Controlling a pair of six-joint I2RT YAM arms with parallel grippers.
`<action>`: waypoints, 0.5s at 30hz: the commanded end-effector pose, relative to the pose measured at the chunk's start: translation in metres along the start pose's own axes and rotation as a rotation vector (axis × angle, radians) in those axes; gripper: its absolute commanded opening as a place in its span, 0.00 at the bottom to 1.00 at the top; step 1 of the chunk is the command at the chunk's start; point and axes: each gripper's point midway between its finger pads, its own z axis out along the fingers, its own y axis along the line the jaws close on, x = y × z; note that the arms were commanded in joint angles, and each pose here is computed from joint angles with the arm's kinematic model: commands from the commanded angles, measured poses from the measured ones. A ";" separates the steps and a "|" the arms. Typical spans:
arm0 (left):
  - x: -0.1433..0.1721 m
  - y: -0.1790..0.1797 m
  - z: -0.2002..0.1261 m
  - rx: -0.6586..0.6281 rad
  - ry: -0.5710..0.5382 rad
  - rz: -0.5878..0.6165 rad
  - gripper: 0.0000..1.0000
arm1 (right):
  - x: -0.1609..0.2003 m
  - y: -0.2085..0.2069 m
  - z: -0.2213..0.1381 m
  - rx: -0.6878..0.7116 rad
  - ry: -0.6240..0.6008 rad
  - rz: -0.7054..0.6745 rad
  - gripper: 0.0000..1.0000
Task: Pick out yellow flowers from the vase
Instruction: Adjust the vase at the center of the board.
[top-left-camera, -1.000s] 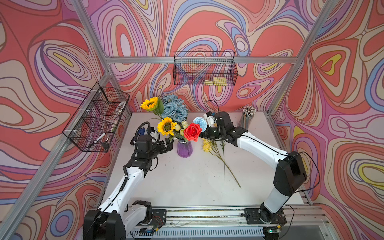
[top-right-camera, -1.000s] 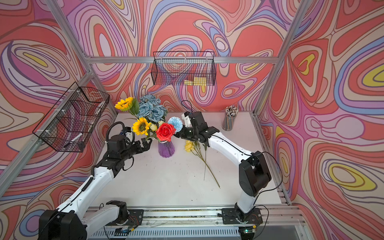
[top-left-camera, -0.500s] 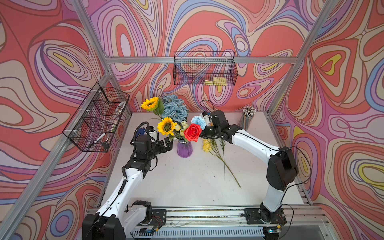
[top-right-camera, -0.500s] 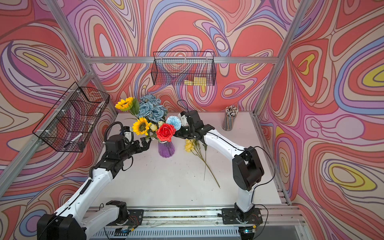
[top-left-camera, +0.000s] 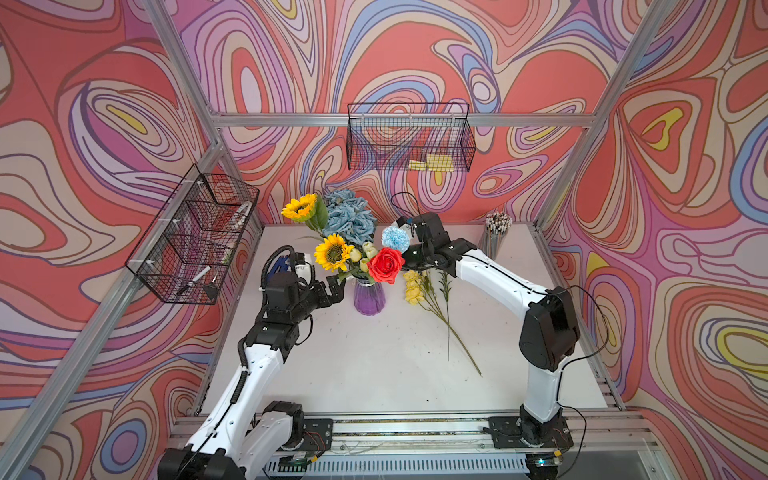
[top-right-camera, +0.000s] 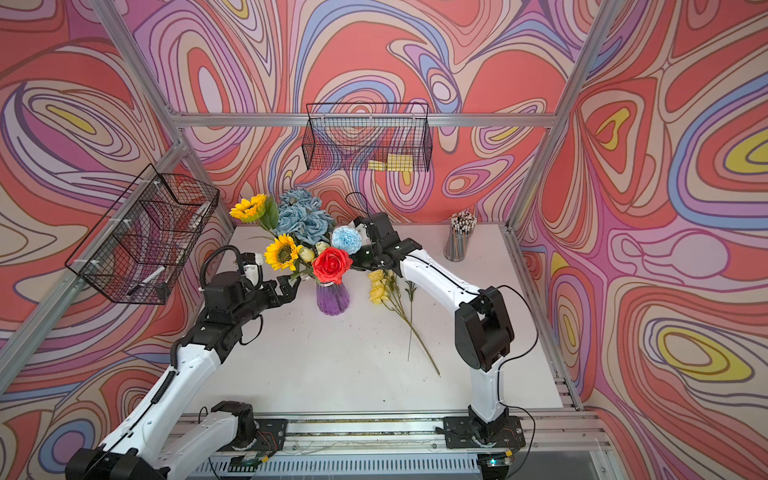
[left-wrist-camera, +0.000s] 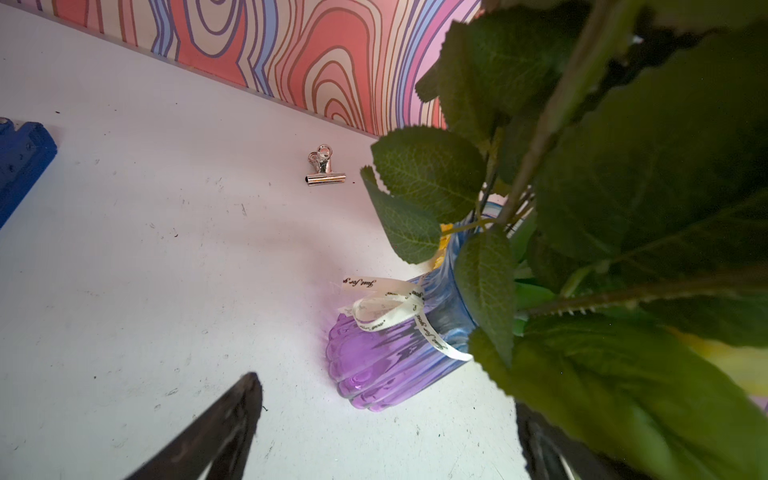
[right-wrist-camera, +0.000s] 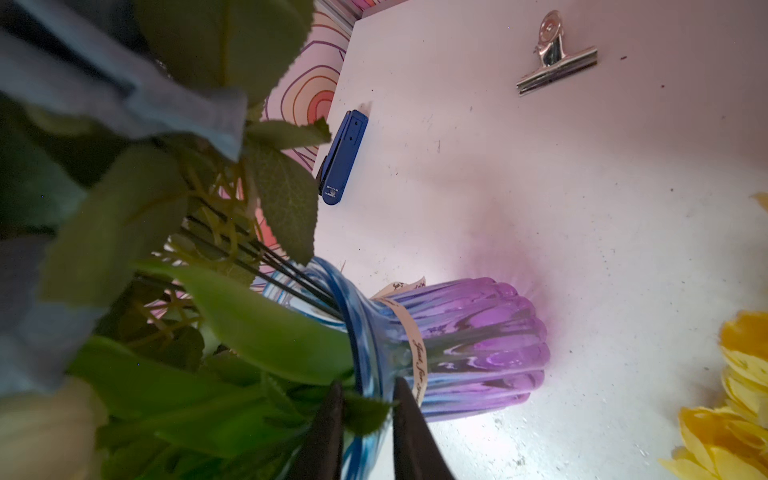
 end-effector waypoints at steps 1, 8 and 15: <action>0.009 0.005 -0.008 -0.015 0.008 -0.023 0.96 | 0.010 -0.009 0.012 0.028 0.072 -0.011 0.15; 0.008 0.003 -0.015 -0.011 -0.005 -0.027 0.96 | 0.002 -0.011 0.019 0.056 0.107 -0.080 0.04; 0.014 0.001 -0.016 0.001 0.015 -0.026 0.96 | -0.005 -0.017 0.026 0.053 0.226 -0.223 0.00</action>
